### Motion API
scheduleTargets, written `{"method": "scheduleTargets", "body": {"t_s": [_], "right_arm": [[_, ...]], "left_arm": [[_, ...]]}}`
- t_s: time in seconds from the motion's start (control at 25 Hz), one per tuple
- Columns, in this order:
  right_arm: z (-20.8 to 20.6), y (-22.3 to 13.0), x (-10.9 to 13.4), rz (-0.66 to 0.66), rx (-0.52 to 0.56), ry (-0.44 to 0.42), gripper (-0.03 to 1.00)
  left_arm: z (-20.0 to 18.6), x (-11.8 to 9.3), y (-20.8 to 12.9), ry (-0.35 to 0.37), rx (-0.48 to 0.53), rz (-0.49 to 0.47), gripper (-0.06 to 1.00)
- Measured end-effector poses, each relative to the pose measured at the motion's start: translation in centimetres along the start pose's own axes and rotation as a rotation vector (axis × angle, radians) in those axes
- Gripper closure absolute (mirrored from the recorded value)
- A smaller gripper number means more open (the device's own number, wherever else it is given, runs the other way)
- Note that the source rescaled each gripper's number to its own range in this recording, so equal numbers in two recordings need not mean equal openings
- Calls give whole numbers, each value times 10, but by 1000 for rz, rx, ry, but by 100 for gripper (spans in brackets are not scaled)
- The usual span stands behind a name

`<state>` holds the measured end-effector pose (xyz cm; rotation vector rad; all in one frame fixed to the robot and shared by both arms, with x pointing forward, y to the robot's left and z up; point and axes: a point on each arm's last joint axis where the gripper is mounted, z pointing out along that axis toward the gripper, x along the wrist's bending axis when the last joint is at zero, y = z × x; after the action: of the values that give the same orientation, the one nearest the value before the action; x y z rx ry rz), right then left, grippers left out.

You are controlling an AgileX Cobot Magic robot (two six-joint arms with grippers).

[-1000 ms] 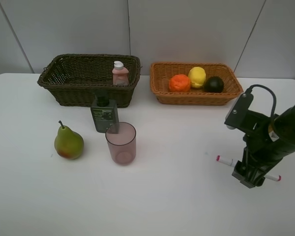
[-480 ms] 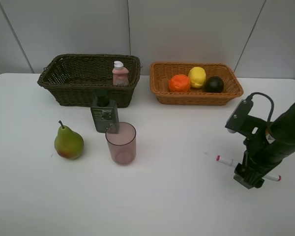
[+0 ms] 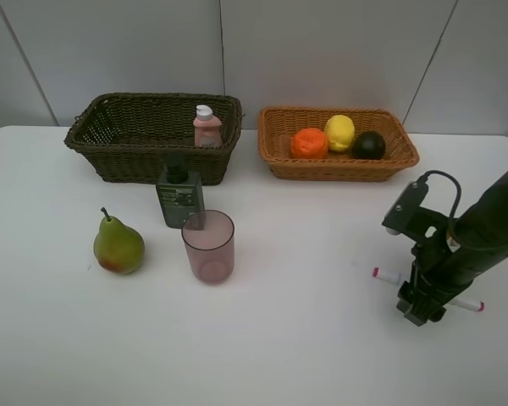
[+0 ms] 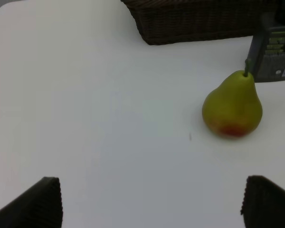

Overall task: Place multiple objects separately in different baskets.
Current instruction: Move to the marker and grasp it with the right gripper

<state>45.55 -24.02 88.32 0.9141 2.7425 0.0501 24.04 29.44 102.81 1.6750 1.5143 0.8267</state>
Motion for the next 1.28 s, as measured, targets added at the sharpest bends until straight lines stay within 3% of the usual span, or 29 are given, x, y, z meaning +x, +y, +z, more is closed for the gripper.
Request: {"method": "scheduleTargets", "body": {"t_s": [0.72, 0.84, 0.88, 0.92, 1.08, 1.28], "right_arm": [[0, 3, -1, -8, -33, -12, 33], [0, 3, -1, -8, -33, -12, 45], [0, 3, -1, -8, -33, -12, 53], [0, 3, -1, -8, -33, -12, 53], [0, 3, -1, 7, -33, -11, 82], [0, 3, -1, 9, -33, -11, 88]], "left_arm": [[0, 0, 0, 0, 0, 0, -6], [0, 0, 0, 0, 0, 0, -6], [0, 0, 0, 0, 0, 0, -6], [0, 0, 0, 0, 0, 0, -6], [0, 0, 0, 0, 0, 0, -6], [0, 0, 0, 0, 0, 0, -6]]}}
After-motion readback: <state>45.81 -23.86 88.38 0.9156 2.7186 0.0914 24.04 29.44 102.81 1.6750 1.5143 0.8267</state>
